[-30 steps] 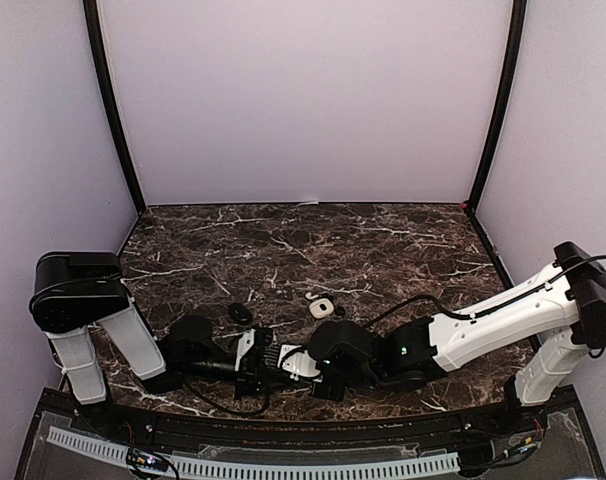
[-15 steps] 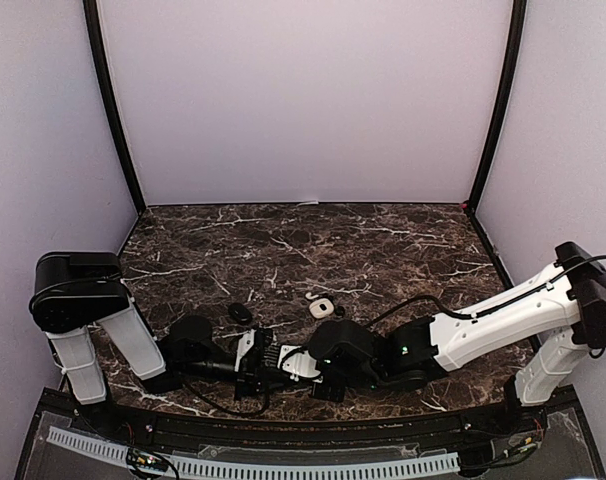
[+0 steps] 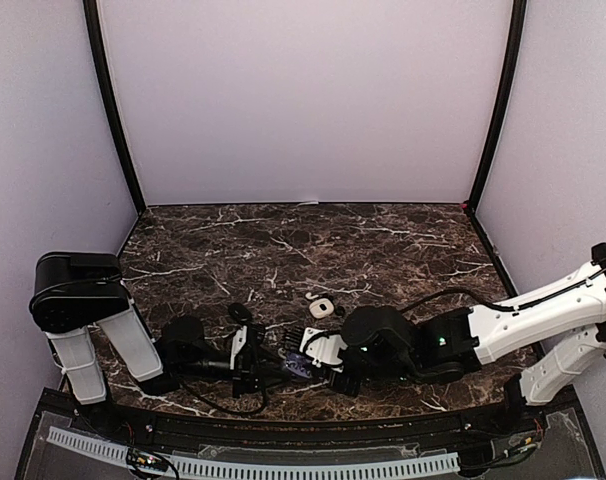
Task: Insert the wireless bluetooth earbuds into the charging case
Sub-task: Place the left earbud in the left side groove of the charging case, then adjust the left earbud in the left side groove of the charging case.
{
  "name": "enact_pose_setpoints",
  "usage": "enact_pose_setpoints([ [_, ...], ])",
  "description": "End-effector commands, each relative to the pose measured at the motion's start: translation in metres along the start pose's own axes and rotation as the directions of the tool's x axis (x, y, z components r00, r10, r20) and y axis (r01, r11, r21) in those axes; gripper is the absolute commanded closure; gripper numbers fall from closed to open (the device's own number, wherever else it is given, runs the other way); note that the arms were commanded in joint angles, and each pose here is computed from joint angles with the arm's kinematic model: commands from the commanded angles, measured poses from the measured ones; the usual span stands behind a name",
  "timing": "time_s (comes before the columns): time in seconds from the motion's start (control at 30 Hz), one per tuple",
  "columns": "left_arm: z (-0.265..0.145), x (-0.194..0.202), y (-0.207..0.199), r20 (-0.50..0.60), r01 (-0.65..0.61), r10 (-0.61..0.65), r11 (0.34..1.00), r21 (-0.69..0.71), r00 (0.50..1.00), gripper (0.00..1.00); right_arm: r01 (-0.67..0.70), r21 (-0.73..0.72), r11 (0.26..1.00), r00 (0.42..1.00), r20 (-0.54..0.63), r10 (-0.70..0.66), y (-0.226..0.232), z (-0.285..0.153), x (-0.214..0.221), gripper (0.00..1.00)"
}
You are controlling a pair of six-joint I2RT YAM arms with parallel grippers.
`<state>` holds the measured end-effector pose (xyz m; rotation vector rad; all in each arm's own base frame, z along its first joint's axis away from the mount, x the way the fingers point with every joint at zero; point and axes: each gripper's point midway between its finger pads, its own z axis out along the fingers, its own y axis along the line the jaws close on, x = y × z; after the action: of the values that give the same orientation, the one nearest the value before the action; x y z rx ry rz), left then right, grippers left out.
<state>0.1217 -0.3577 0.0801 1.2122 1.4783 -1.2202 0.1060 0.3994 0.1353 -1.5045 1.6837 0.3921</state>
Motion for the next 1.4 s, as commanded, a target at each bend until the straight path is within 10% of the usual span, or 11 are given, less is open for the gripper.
enact_pose_setpoints([
  [0.0,-0.004,-0.012,-0.004,0.055,-0.025,0.024,1.0,0.0,0.998,1.0,-0.145,0.025,0.989,0.985,0.095,0.142,-0.019,-0.012,-0.013,0.79],
  [0.2,-0.004,-0.016,-0.001,0.061,-0.02,0.021,1.0,-0.019,0.998,1.0,-0.241,0.017,0.97,0.959,0.154,0.236,-0.026,-0.016,-0.021,1.0],
  [1.37,-0.003,-0.018,0.001,0.057,-0.014,0.015,1.0,-0.028,0.998,1.0,-0.172,0.092,0.981,0.984,0.054,0.168,-0.013,0.026,-0.012,1.0],
])
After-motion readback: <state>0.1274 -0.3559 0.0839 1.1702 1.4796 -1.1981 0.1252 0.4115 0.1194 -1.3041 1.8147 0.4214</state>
